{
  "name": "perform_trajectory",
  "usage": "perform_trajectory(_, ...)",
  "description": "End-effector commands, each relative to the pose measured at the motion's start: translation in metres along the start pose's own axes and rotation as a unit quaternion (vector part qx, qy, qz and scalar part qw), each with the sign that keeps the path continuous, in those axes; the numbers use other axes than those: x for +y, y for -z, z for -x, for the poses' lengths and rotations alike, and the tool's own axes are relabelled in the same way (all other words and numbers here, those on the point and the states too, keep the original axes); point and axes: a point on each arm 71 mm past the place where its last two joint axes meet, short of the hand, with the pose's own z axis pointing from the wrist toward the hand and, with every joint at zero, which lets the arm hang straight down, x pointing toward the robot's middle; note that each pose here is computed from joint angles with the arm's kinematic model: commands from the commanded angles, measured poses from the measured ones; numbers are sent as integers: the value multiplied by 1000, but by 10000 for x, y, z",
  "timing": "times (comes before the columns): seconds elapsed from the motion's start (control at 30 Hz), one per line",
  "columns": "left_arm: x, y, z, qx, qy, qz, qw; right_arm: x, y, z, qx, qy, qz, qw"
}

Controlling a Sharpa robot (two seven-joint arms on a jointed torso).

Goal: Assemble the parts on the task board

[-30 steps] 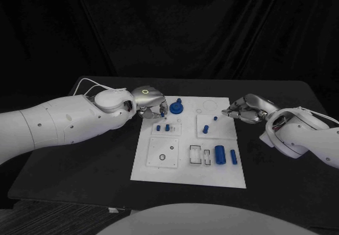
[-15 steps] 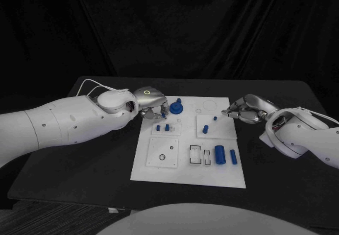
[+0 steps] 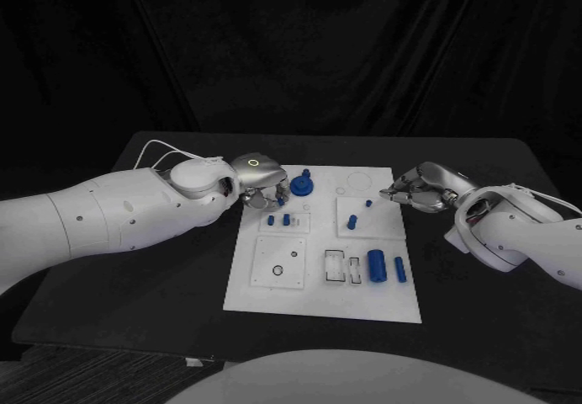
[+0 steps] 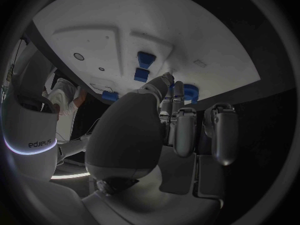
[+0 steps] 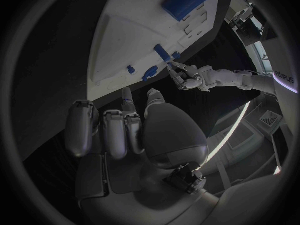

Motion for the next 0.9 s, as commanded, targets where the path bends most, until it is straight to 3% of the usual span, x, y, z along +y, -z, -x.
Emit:
perform_trajectory(0.03, -19, -16, -21, 7, 5, 1, 1000, -9, 3, -16, 3, 1, -3, 1000)
perform_trajectory(0.9, -61, -75, -72, 13, 8, -3, 1000, -16, 6, -34, 5, 0, -3, 1000)
